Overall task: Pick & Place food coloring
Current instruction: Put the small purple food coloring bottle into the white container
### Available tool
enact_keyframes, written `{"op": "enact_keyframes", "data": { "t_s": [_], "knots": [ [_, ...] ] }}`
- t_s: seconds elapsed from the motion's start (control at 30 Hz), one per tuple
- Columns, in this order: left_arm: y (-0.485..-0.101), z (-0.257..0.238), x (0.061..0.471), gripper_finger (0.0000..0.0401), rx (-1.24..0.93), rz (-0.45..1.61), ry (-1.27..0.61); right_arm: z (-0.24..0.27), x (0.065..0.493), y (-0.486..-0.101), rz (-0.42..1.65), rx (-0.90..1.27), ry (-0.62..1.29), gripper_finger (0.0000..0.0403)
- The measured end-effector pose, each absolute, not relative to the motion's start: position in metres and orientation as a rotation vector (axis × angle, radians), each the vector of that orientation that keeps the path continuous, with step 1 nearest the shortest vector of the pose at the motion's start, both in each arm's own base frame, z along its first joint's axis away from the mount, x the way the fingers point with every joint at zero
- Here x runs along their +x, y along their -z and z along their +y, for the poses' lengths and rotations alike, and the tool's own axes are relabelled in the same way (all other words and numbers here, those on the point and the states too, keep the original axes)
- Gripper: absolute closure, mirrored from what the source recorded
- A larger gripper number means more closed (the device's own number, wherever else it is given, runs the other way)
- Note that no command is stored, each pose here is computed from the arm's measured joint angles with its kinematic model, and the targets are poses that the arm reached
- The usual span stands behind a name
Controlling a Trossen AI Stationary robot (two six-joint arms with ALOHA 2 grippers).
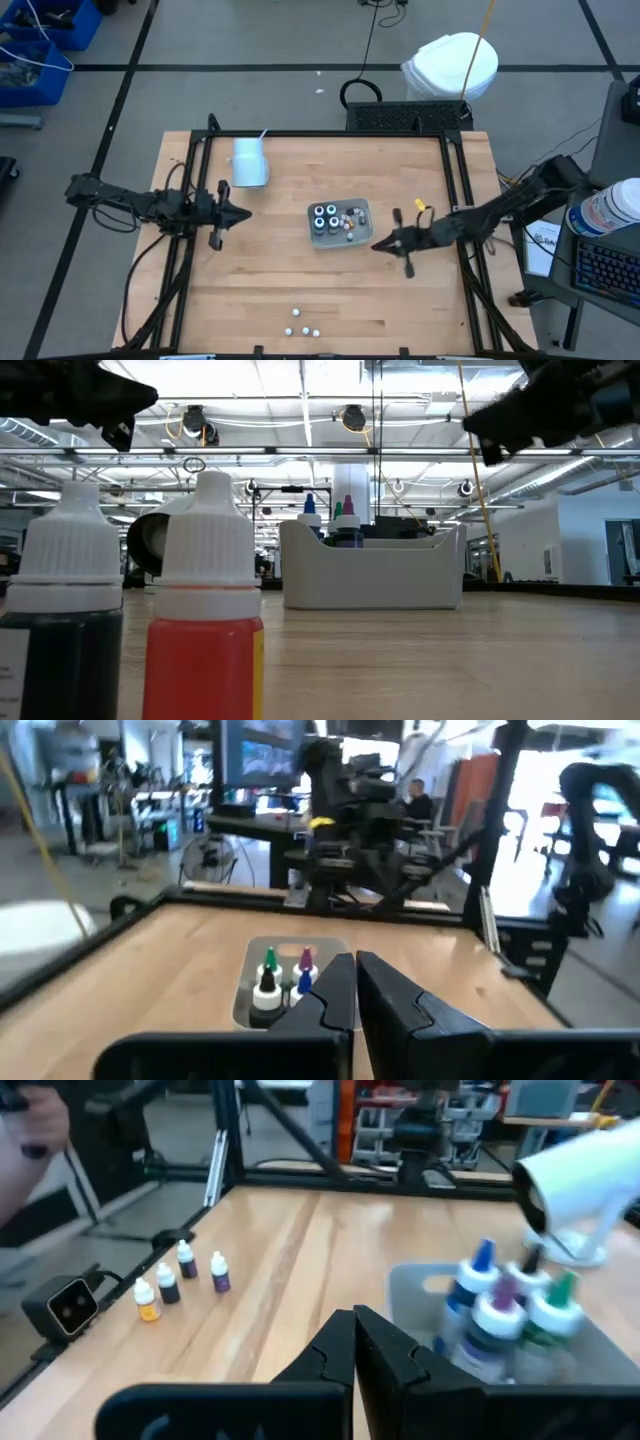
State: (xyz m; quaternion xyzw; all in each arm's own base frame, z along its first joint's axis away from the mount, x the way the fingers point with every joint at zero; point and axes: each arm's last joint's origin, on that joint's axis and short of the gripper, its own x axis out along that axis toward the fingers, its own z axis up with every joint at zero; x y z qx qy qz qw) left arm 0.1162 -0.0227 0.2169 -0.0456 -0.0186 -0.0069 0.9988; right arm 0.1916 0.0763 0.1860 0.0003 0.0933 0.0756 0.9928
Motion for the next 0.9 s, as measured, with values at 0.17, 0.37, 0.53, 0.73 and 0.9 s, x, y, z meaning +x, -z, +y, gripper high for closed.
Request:
{"op": "enact_keyframes", "data": {
  "t_s": [0.17, 0.37, 0.53, 0.73, 0.9],
  "knots": [
    [-0.216, -0.023, 0.117, 0.0386, -0.132, -0.031, 0.017, 0.105, 0.235, -0.196, 0.262, -0.073, -0.199, 0.0403],
    [-0.212, -0.032, 0.128, 0.0393, -0.069, 0.003, -0.014, 0.143, 0.276, -0.2, 0.398, -0.134, -0.285, 0.0403],
    [-0.204, -0.043, 0.142, 0.0388, -0.034, 0.036, -0.042, 0.165, 0.3, -0.206, 0.556, -0.135, -0.285, 0.0403],
    [-0.187, -0.057, 0.159, 0.0396, -0.022, 0.112, -0.006, 0.186, 0.334, -0.22, 0.609, -0.125, -0.337, 0.0403],
    [-0.187, -0.061, 0.167, 0.038, -0.023, 0.06, 0.0, 0.206, 0.363, -0.235, 0.612, -0.057, -0.341, 0.0403]
  ]
}}
